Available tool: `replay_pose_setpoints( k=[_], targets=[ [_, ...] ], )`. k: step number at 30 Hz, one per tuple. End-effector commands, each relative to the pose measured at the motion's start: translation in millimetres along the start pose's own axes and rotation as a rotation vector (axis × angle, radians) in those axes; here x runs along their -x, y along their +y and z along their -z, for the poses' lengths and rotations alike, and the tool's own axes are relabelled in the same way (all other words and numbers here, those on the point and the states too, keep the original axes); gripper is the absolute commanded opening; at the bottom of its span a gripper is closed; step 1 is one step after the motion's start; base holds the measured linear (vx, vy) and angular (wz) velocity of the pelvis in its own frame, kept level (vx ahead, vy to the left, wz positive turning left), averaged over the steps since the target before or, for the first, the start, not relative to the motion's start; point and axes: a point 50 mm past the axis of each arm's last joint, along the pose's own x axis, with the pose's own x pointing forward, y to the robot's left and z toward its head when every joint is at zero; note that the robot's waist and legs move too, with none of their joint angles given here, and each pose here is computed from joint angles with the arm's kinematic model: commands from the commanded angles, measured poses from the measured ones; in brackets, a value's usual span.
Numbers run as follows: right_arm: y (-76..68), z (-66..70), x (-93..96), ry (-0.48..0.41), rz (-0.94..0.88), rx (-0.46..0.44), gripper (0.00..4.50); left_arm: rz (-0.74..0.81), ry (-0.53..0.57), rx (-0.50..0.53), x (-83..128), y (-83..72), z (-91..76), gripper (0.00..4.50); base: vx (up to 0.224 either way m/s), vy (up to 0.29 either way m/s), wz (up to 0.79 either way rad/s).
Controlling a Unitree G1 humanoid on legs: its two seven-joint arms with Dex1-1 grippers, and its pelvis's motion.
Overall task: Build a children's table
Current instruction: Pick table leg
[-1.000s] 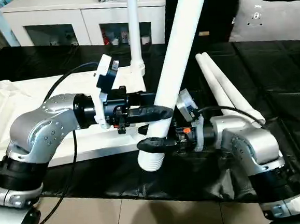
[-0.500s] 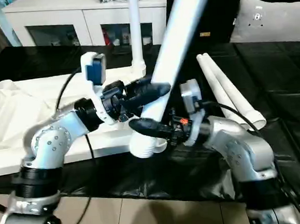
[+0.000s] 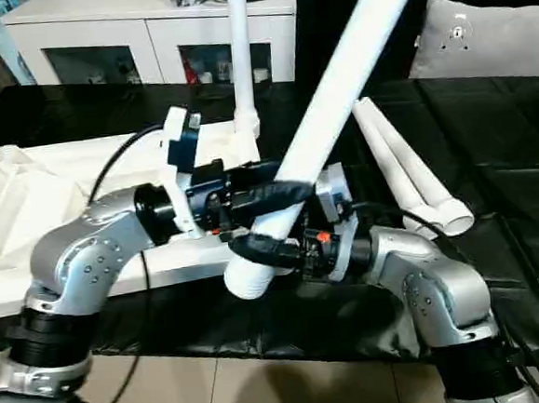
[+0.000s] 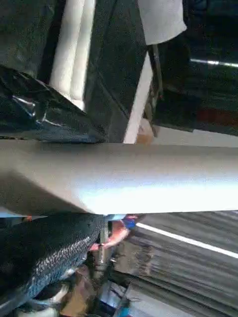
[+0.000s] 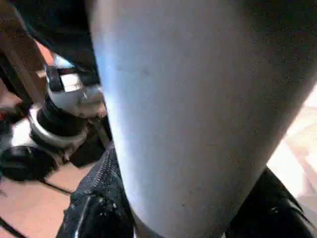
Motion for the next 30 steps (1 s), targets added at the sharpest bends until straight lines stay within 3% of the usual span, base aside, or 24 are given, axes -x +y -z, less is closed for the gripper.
replay_pose_setpoints(
  k=[1, 8, 16, 18, 25, 28, 30],
  targets=[
    [-11.5, 3.3, 6.3, 0.041, 0.151, 0.056, 1.9, 0.095, 0.118, -0.034, -8, -12.3, 12.5, 2.55, 0.0, 0.0, 0.0],
    [-15.9, 7.2, 6.3, 0.043, 0.224, 0.062, 1.9, 0.059, 0.118, -0.024, 6, -6.1, 15.3, 2.55, 0.0, 0.0, 0.0],
    [-14.5, 21.1, 19.6, 0.085, 0.251, 0.091, 1.9, 0.016, 0.183, 0.001, 25, -3.6, 40.4, 2.54, 0.0, 0.0, 0.0],
    [-14.6, 28.4, 23.9, 0.11, 0.287, 0.104, 1.9, 0.006, 0.166, 0.026, 29, -5.3, 46.4, 2.81, 0.0, 0.0, 0.0],
    [-14.3, 29.2, 28.6, 0.059, 0.357, 0.095, 1.9, -0.085, 0.053, 0.118, 39, -7.0, 62.0, 3.39, 0.0, 0.0, 0.0],
    [-17.1, 23.1, 30.4, 0.026, 0.384, 0.107, 1.9, -0.127, -0.021, 0.121, 42, -5.6, 59.4, 3.61, 0.0, 0.0, 0.0],
    [-23.6, 12.8, 33.3, -0.034, 0.452, 0.123, 1.9, -0.226, -0.144, 0.125, 46, 2.4, 51.0, 3.81, 0.0, 0.0, 0.0]
  ],
)
